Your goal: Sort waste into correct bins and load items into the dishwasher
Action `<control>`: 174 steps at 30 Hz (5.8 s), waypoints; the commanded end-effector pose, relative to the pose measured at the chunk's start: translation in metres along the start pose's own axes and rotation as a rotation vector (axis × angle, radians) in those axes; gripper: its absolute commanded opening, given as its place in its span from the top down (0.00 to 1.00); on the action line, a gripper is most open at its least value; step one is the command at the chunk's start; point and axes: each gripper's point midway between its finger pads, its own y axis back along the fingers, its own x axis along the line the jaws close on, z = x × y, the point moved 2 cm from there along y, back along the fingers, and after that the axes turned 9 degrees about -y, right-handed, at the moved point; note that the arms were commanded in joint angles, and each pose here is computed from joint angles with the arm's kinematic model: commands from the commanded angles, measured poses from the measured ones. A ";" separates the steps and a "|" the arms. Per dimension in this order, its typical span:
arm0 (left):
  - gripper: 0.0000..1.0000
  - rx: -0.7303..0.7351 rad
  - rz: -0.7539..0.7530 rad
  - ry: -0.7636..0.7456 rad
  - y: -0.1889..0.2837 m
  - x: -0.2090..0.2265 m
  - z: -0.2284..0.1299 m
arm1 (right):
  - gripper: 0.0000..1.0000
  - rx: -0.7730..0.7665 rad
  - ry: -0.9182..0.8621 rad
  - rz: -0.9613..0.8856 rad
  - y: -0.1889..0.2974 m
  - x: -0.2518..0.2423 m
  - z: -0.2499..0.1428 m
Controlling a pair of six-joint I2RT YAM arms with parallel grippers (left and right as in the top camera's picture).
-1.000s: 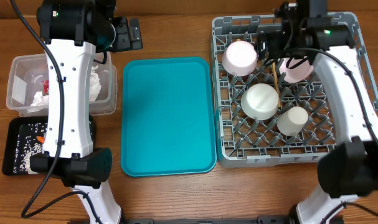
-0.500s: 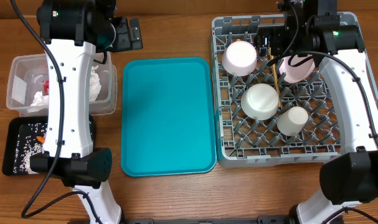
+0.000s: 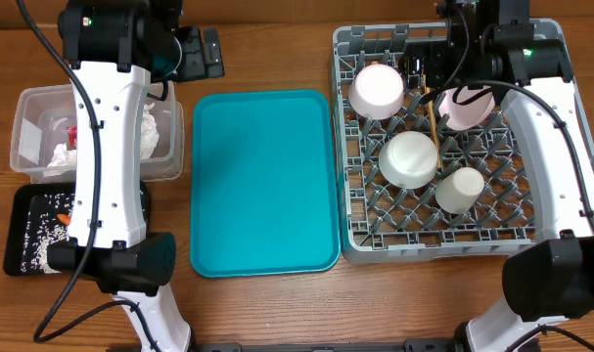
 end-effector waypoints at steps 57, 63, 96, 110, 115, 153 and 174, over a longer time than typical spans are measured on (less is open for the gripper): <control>0.00 -0.042 -0.019 0.004 0.016 -0.005 0.003 | 0.00 -0.804 0.104 0.122 0.237 0.024 -0.196; 0.00 -0.042 -0.019 0.004 0.016 -0.005 0.003 | 0.00 -0.926 0.060 0.178 0.195 0.011 -0.205; 0.00 -0.042 -0.019 0.004 0.016 -0.005 0.003 | 0.00 -0.895 -0.044 0.073 0.079 -0.040 -0.237; 0.00 -0.042 -0.019 0.004 0.016 -0.005 0.003 | 0.00 -0.896 0.069 0.031 0.079 -0.038 -0.237; 0.00 -0.042 -0.019 0.004 0.016 -0.005 0.003 | 0.00 -0.898 0.080 0.017 0.079 -0.039 -0.237; 0.01 -0.042 -0.019 0.004 0.016 -0.005 0.003 | 0.00 -0.898 0.080 0.017 0.079 -0.039 -0.237; 0.00 -0.042 -0.019 0.004 0.016 -0.005 0.003 | 0.00 -0.898 0.080 0.017 0.079 -0.039 -0.237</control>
